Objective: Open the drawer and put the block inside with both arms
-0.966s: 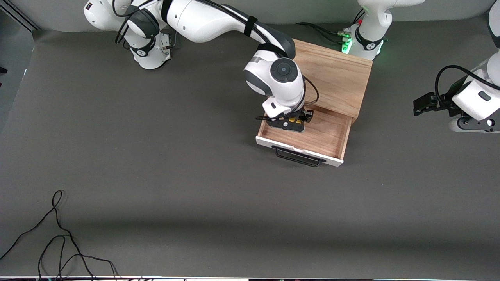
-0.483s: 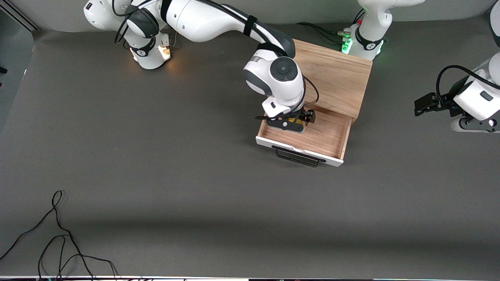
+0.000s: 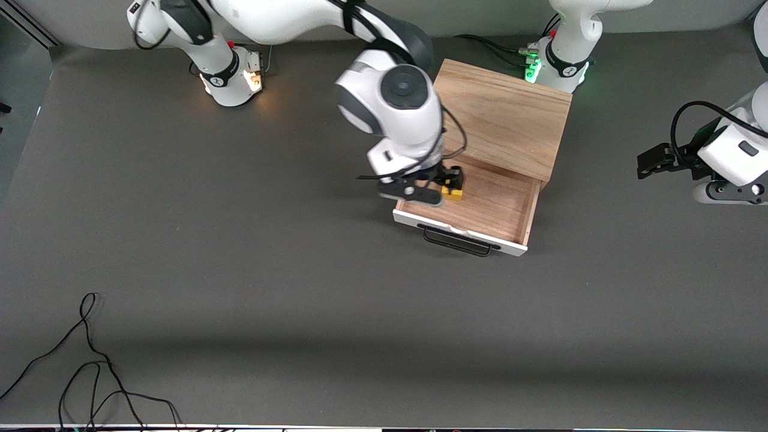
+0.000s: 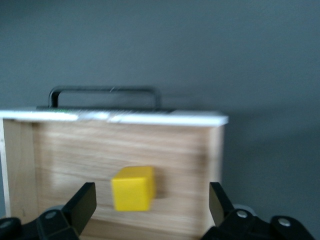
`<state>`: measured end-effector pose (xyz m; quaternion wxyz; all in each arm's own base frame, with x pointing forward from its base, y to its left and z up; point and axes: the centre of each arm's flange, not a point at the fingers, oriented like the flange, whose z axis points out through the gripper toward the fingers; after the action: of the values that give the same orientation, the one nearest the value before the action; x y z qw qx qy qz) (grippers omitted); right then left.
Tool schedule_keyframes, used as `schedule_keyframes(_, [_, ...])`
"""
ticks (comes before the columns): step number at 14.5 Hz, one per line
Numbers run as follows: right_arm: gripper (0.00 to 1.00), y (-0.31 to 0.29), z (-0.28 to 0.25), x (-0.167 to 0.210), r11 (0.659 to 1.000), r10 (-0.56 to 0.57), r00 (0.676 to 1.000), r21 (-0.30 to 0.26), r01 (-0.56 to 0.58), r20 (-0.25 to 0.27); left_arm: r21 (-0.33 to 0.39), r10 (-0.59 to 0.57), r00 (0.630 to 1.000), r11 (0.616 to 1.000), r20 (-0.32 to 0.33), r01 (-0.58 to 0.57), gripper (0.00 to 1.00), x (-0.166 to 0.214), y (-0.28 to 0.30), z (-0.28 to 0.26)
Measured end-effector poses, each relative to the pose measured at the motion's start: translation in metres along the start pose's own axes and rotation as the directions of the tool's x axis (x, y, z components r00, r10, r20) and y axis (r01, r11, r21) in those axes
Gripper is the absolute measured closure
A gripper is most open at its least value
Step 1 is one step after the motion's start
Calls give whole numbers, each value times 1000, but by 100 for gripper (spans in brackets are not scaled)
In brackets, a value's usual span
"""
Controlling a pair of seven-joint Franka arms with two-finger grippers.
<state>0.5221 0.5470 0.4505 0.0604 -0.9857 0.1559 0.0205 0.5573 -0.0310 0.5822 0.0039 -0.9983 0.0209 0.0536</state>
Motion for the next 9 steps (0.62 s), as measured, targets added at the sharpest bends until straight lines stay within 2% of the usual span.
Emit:
schedule_keyframes(2, [0, 43, -52, 43, 1000, -17, 1000, -16, 17, 6, 0, 0, 1000, 1000, 1, 0, 0, 0, 0, 0])
schedule_keyframes(5, [0, 135, -118, 119, 999, -3, 1000, 32, 2, 31, 0, 0, 1000, 1000, 0, 0, 0, 1, 0, 0])
schedule_keyframes(7, [0, 215, -158, 163, 998, 11, 1000, 57, -12, 13, 0, 0, 1000, 1000, 1, 0, 0, 1, 0, 1])
schedule_keyframes(9, [0, 297, -194, 188, 998, 4, 1000, 62, -3, -17, 0, 0, 1000, 1000, 1, 0, 0, 1, 0, 1])
